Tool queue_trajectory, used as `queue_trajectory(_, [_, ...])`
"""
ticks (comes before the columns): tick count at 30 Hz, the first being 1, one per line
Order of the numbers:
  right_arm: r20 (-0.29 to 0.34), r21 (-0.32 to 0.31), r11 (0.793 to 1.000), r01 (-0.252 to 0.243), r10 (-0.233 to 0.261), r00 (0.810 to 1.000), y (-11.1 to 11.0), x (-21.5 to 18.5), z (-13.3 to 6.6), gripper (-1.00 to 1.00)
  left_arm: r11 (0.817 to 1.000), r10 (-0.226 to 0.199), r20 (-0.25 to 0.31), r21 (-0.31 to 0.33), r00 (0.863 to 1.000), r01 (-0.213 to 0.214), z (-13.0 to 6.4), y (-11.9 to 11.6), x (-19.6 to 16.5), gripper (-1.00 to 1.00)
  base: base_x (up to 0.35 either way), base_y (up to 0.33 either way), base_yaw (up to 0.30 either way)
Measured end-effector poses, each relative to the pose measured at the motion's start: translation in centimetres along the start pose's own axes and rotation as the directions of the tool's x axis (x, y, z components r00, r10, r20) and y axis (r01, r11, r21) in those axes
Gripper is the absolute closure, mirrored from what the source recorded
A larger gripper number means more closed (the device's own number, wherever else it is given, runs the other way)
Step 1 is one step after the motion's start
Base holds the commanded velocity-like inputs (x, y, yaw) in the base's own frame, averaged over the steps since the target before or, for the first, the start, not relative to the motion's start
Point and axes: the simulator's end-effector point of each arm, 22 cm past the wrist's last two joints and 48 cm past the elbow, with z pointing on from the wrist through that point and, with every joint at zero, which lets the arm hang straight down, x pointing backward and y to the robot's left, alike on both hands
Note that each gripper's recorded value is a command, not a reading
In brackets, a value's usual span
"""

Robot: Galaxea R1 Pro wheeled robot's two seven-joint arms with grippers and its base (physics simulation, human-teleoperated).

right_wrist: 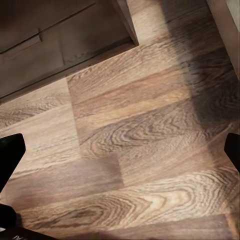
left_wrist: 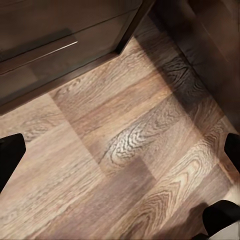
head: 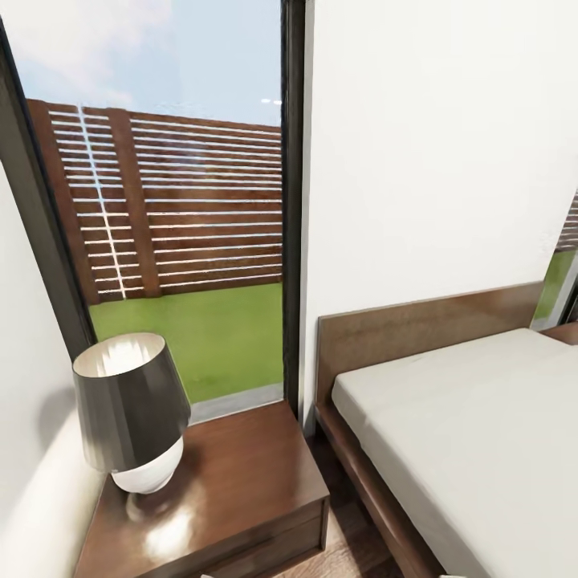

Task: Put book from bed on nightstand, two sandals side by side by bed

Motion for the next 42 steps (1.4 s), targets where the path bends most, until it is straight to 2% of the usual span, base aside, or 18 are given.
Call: queue_trajectory(42, [0.002, 0.001, 1.0, -0.003, 0.003, 1.0, 2.3, -4.4, -5.8, -1.0, 1.0, 0.0, 0.0, 0.001, 1.0, 0.0, -5.2, -2.5, -4.9, -1.0, 0.0, 0.0, 0.0])
